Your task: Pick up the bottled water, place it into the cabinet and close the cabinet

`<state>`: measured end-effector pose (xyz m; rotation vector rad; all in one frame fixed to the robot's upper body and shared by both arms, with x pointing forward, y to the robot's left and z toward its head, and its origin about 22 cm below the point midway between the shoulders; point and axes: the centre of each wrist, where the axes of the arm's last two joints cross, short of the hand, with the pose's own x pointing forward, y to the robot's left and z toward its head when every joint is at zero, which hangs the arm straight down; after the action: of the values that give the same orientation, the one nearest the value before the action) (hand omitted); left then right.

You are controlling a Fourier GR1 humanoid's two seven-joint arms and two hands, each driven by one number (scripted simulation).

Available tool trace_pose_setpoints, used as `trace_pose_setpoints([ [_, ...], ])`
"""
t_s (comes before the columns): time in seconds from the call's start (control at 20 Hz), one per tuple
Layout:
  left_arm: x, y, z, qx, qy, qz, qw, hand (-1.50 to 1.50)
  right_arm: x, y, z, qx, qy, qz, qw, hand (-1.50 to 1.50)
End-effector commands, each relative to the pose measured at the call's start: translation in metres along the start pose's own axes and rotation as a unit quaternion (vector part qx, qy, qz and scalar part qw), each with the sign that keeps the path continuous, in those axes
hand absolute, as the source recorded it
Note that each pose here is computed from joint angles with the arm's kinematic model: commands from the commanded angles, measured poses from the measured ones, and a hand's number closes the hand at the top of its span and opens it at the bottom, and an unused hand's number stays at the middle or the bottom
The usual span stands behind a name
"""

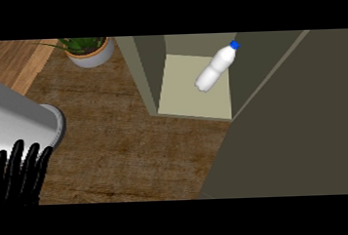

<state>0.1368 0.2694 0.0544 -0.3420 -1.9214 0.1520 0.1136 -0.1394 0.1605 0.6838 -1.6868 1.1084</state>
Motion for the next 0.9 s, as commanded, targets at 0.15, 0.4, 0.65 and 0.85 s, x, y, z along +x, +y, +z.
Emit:
trace_pose_setpoints([
  [0.15, 0.004, 0.002, -0.004, -0.03, -0.003, 0.009, 0.9995, -1.5, -0.029, 0.021, -0.041, 0.056, 0.011, -0.173, 0.983, 1.5],
  [0.4, 0.006, 0.003, -0.005, -0.036, 0.003, 0.011, 0.9993, -1.5, -0.04, 0.013, -0.046, 0.063, 0.013, -0.243, 0.968, 1.5],
  [0.65, 0.008, 0.014, -0.003, -0.021, -0.002, -0.004, 0.9998, -1.5, -0.043, -0.012, -0.025, -0.085, -0.015, -0.251, 0.964, 1.5],
  [0.85, 0.007, 0.015, 0.002, -0.011, 0.003, -0.003, 0.9999, -1.5, -0.051, -0.018, -0.013, -0.163, -0.004, -0.263, 0.951, 1.5],
])
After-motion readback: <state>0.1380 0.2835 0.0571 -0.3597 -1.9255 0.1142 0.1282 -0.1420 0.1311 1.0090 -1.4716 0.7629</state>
